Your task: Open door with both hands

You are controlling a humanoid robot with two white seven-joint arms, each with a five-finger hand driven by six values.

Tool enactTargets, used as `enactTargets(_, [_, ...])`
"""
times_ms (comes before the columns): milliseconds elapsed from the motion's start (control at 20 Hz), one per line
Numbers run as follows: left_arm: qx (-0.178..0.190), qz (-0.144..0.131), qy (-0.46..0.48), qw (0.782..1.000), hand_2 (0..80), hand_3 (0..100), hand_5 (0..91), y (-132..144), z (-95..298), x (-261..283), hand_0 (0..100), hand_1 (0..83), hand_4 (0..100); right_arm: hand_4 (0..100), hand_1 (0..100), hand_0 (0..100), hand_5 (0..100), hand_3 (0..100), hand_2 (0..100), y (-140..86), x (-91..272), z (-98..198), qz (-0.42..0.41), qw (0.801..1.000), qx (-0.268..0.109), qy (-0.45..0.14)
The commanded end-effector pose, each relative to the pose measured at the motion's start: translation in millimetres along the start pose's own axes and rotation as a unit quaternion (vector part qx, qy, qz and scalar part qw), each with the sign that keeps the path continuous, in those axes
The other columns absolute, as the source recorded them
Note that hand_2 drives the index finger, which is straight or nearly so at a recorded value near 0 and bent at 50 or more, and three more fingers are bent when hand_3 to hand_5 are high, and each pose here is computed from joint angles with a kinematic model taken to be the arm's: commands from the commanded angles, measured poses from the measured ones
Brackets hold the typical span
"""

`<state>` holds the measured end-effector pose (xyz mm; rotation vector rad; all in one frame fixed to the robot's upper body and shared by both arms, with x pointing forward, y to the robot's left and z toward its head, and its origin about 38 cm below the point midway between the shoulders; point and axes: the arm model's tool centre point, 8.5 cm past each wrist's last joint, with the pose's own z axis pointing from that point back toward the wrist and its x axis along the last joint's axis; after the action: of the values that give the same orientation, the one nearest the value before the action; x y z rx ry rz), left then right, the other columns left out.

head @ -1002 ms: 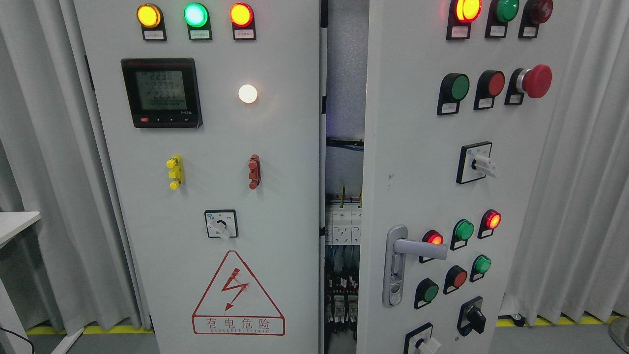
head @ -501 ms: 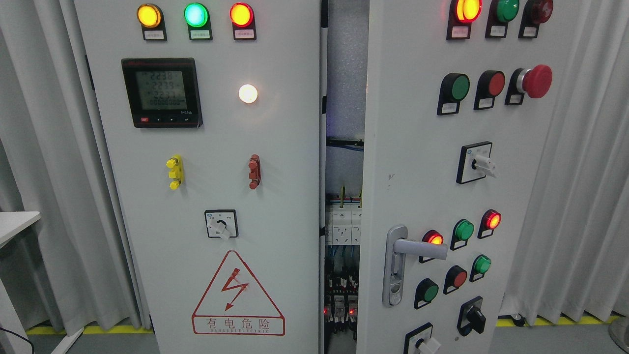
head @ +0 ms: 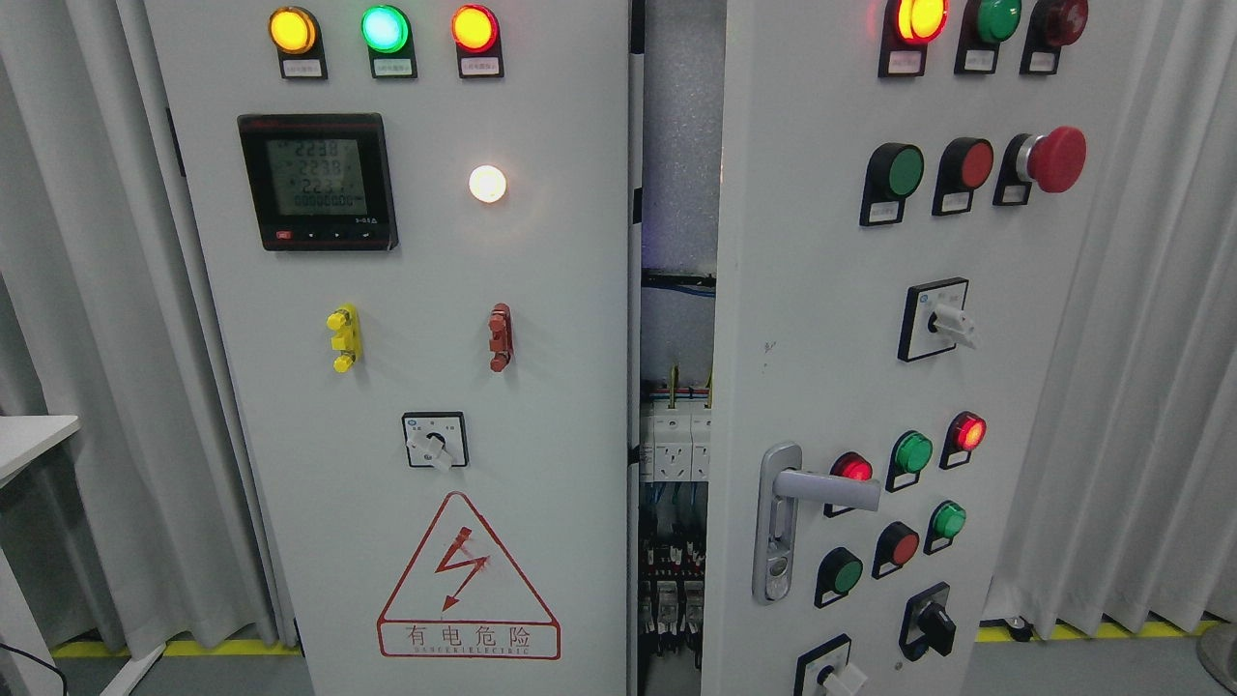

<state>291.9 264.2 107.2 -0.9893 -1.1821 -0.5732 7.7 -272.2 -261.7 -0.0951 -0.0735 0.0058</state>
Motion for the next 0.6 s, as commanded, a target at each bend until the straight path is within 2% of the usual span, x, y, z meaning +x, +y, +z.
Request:
enactTargets(0, [-0.070,-0.064,-0.081,0.992,2.8,3,0.0,-5,-29,111,29,0.0,3,0,0,22,0,0,0,-1,15,-1,0.000,1.000,-0.001,-0.018])
enactTargets(351, [-0.097,-0.129,-0.111,0.981,2.8,3,0.0,-7,-49,186,29,0.0,3,0,0,22,0,0,0,-2,14,-1,-0.001,1.000,-0.002,-0.018])
enactTargets(551, [-0.104,-0.137,-0.118,0.978,2.7,3,0.0,-3,-64,230,29,0.0,3,0,0,22,0,0,0,-2,15,-1,0.000,1.000,-0.002,-0.018])
